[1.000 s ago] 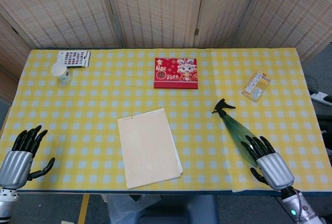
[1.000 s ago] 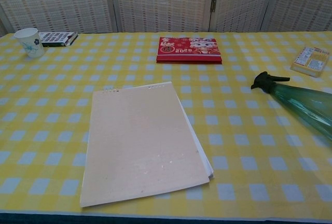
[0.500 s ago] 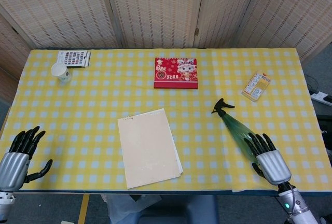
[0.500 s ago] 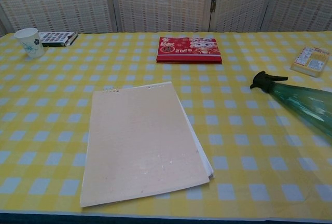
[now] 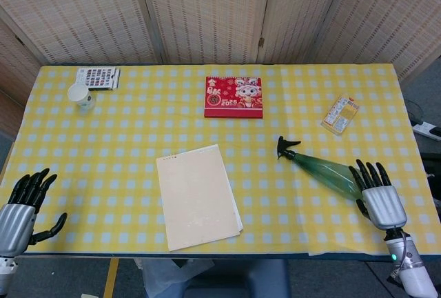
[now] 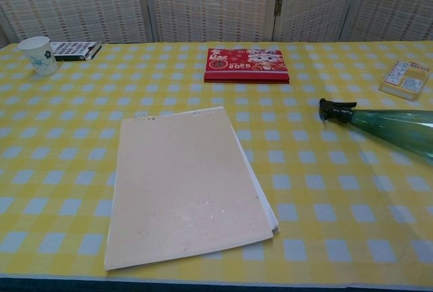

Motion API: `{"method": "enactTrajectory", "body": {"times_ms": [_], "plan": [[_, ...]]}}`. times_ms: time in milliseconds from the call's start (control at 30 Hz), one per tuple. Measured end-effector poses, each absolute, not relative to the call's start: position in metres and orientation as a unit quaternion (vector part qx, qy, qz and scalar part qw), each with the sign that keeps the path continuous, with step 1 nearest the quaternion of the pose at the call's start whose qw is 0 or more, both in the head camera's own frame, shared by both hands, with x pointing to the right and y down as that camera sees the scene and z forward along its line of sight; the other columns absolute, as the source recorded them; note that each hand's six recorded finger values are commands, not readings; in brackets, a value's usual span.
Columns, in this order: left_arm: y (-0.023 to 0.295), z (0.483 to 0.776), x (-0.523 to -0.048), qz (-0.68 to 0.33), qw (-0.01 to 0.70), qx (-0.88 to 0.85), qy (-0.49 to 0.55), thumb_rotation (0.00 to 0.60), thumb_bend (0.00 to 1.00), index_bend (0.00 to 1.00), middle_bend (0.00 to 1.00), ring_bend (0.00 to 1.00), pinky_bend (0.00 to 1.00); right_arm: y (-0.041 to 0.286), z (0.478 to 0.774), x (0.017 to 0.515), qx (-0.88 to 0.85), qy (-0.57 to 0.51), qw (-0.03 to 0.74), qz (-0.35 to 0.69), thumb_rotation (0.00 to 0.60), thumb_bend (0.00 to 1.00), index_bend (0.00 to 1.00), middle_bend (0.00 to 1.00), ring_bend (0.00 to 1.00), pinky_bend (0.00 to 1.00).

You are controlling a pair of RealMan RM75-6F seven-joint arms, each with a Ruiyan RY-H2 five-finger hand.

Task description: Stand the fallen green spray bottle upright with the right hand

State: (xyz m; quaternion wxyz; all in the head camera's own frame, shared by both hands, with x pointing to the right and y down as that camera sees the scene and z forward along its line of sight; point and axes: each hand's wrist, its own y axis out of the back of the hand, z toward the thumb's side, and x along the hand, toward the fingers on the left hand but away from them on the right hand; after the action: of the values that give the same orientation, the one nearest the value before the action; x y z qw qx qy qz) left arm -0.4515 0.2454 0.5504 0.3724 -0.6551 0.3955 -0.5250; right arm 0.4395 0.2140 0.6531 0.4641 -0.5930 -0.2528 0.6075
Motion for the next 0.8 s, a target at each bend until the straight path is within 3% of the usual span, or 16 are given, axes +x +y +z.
{"method": "enactTrajectory", "body": {"times_ms": [233, 367, 800], "plan": [[0.245, 0.55, -0.452, -0.528, 0.371, -0.653, 0.396, 0.109, 0.38, 0.06, 0.06, 0.02, 0.0, 0.17, 0.659, 0.453, -0.572, -0.261, 0.477, 0.614, 0.6, 0.39, 0.0, 0.0, 0.0, 0.0], [0.246, 0.55, -0.453, -0.529, 0.37, -0.652, 0.397, 0.108, 0.38, 0.06, 0.06, 0.02, 0.0, 0.163, 0.656, 0.455, -0.576, -0.271, 0.468, 0.612, 0.6, 0.39, 0.0, 0.0, 0.0, 0.0], [0.244, 0.547, -0.454, -0.532, 0.379, -0.642, 0.401, 0.123, 0.38, 0.04, 0.07, 0.03, 0.0, 0.161, 0.637, 0.409, -0.688, -0.342, 0.282, 0.575, 0.6, 0.37, 0.0, 0.0, 0.0, 0.0]]}}
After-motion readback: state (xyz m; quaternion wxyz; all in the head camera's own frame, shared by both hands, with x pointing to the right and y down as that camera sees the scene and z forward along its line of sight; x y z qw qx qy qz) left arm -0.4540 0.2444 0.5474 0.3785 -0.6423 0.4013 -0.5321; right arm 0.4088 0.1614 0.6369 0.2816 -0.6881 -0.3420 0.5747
